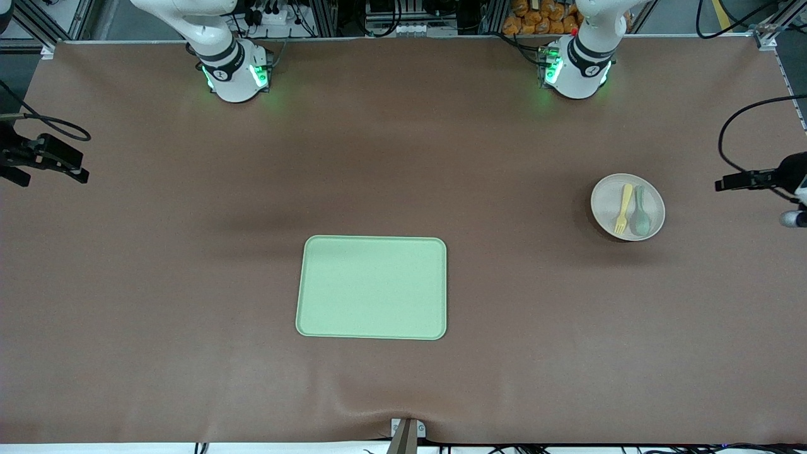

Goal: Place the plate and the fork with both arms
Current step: 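Reach the left gripper down to the rim of the white plate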

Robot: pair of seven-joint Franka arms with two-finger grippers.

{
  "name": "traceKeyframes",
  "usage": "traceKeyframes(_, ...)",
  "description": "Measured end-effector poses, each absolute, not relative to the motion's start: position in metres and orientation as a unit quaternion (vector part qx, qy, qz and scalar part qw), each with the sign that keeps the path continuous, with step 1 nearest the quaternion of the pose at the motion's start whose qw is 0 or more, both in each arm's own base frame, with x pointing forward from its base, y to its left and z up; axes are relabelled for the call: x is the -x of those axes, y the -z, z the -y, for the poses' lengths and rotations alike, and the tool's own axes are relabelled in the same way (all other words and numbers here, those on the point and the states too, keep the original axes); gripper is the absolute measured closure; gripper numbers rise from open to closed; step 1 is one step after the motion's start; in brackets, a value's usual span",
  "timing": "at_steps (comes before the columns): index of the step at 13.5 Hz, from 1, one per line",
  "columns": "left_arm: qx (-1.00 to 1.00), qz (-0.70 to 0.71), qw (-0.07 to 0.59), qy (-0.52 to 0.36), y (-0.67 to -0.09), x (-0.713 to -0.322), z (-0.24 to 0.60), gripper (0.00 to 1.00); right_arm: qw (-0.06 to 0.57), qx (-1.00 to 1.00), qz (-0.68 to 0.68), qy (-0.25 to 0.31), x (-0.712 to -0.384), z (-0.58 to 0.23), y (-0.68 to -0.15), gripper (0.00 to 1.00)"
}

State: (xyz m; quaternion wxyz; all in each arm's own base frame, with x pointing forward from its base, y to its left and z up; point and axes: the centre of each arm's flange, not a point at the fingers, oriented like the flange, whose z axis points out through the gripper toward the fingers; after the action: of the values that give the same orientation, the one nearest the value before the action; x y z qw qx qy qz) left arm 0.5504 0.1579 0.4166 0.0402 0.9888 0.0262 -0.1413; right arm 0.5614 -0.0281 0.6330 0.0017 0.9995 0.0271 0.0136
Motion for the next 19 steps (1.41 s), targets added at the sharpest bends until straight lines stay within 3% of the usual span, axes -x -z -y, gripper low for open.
traceKeyframes(8, -0.982, -0.035, 0.062, 0.175, -0.266, -0.535, -0.167, 0.00, 0.002, -1.000, -0.027, -0.013, -0.561, 0.028, -0.633, 0.00)
traceKeyframes(19, -0.985, -0.017, 0.082, 0.148, -0.193, -0.506, -0.215, 0.00, 0.002, -1.000, -0.027, -0.013, -0.561, 0.028, -0.633, 0.00)
